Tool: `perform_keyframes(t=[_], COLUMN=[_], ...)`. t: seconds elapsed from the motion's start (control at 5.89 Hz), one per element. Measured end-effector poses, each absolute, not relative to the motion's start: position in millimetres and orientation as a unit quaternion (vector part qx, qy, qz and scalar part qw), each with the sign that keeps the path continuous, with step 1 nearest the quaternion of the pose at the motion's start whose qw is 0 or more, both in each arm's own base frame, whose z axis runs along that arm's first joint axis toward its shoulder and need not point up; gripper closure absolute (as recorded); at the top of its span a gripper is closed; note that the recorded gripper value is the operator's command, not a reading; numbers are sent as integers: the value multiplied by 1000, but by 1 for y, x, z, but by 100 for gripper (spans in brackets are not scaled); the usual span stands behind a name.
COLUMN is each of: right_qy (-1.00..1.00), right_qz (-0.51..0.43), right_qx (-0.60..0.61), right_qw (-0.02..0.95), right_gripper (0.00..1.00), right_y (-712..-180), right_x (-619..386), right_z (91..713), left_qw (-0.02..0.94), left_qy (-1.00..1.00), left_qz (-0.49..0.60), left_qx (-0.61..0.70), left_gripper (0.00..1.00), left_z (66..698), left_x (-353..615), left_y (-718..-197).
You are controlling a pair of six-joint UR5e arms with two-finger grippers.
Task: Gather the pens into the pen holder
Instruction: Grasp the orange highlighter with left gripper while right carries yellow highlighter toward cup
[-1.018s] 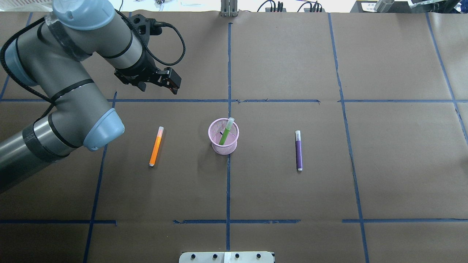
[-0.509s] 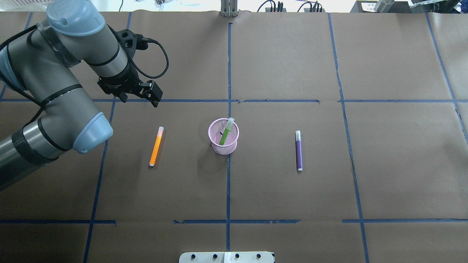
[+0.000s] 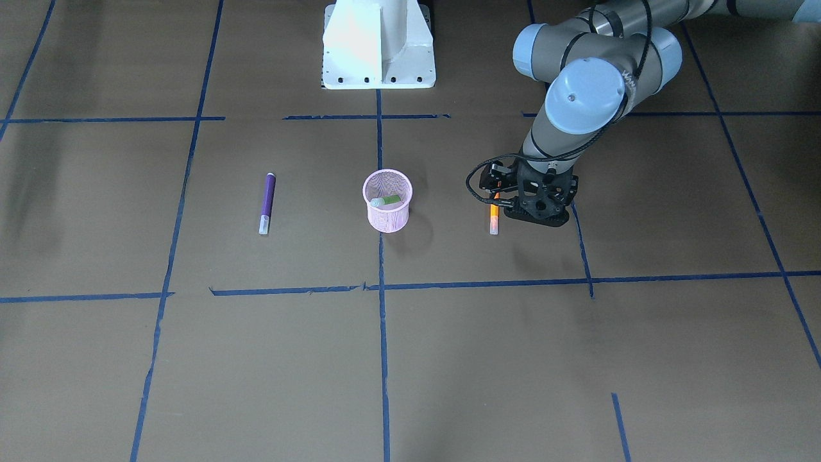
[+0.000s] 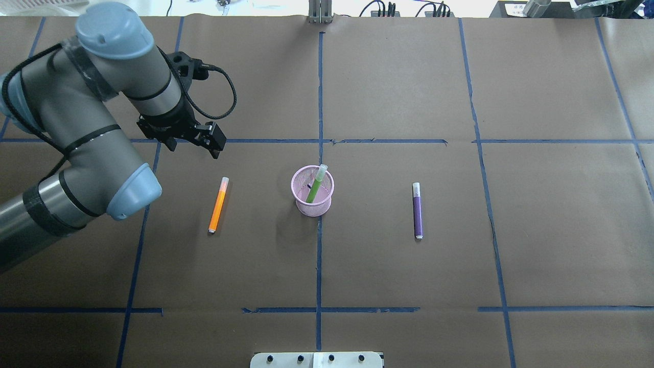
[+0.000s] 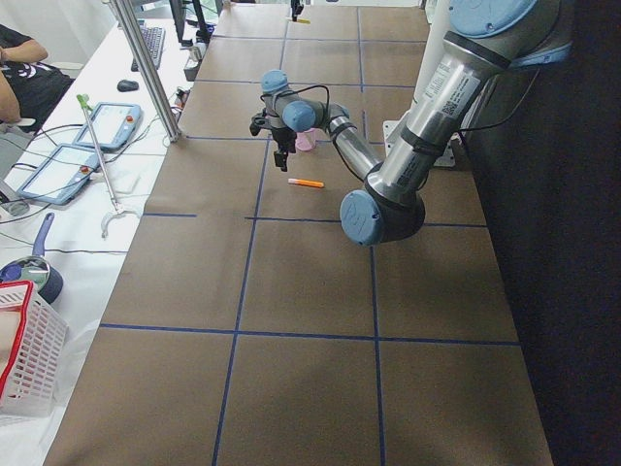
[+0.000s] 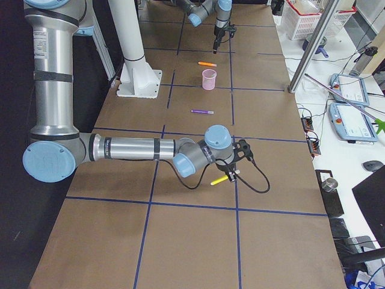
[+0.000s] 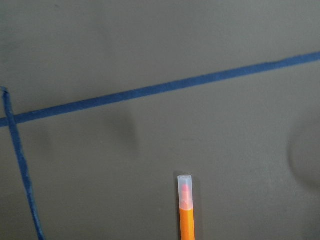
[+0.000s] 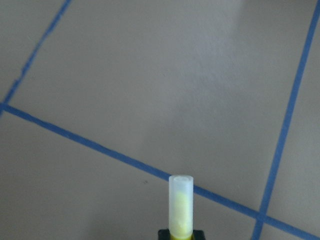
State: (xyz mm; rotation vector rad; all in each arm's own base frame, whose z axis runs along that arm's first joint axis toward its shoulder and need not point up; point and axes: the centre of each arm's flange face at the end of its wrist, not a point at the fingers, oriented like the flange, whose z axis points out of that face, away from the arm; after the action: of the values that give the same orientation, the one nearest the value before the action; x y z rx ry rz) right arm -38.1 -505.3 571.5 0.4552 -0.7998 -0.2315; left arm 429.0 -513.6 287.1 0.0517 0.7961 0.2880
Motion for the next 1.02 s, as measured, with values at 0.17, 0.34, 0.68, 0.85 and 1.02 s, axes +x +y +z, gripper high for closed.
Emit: perform_keyframes(t=[0.17,0.34,0.68,0.85,1.02], right_qy=[-398,-416,-461,-479,-489], right_qz=[-100,-86,-61,-51,-38], right_qx=[245,258,265,272,286], right_qw=[878,868,845,833,823], right_gripper=[100,99,99,98,98], right_y=[-509,-512,-503,-495,-481], right_x=[-42,-55,-91,-116,-155], right_z=[523,483,406,368,329], left_qw=[909,907,904,904,904], left_qy=[387,391,396,397,399], left_qz=[149,156,158,153,151], left_qx=[31,36,37,32,26], left_gripper=[0,0,0,0,0], left_z=[302,321,340,340,339], left_x=[444,459,475,481,489], left_y=[-519,-523,-525,-520,-513])
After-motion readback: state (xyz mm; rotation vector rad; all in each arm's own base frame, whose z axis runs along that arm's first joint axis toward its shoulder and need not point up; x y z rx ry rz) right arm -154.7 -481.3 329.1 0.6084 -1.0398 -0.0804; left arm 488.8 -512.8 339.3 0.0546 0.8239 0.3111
